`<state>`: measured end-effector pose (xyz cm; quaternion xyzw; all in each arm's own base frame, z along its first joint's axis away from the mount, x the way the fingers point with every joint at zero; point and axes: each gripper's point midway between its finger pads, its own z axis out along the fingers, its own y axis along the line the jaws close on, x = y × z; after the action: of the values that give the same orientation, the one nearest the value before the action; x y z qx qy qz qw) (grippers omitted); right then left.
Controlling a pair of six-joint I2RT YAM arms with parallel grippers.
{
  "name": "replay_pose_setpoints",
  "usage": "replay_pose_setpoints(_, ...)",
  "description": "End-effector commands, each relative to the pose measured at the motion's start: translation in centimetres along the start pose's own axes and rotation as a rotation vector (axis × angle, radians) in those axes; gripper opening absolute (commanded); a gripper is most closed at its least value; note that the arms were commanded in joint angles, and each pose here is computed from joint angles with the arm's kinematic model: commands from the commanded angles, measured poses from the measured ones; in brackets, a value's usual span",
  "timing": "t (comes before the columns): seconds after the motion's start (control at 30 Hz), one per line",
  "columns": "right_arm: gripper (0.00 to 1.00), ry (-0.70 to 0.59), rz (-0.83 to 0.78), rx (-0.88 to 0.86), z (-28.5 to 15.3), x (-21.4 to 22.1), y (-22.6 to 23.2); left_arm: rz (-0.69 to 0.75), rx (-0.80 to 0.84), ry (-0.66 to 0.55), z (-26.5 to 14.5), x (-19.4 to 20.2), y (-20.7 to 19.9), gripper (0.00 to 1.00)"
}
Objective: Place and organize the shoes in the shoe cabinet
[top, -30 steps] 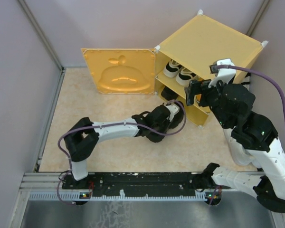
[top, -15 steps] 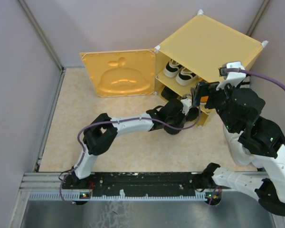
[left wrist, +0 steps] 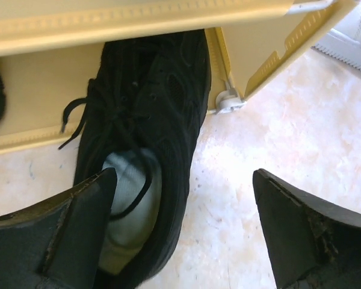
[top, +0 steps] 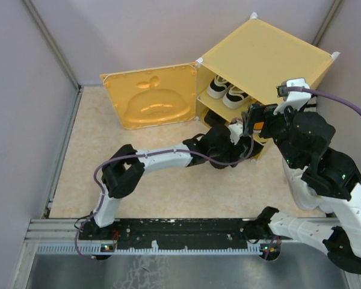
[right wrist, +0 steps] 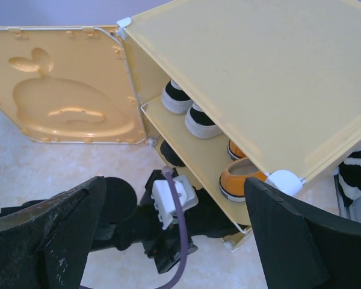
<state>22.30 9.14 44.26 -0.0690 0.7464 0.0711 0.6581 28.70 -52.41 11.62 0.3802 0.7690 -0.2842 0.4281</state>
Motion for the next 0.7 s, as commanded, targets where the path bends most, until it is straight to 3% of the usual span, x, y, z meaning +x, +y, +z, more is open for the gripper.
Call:
replay_pose_setpoints(0.0,0.98,-0.031,0.004,0.006,-0.1,-0.9,-0.2,0.009,0.033,-0.147,-4.4,-5.4,-0.8,0.99)
replay_pose_setpoints(0.13,0.98,-0.028,0.002,0.005,0.1,-0.7,-0.1,0.023,0.048,-0.213,-8.3,-6.7,-1.0,0.99)
replay_pose_setpoints(0.23,0.98,-0.026,0.000,0.003,0.1,-0.6,-0.1,0.040,0.044,-0.210,-10.2,-5.5,-0.7,0.97)
replay_pose_setpoints(0.5,0.98,-0.024,-0.002,0.002,0.4,-0.6,0.1,0.052,0.190,-0.189,-10.6,1.5,-2.4,1.00)
replay_pose_setpoints(0.67,0.98,-0.024,0.006,0.001,0.2,-0.7,0.1,0.075,0.190,-0.215,-9.2,2.5,-2.1,0.99)
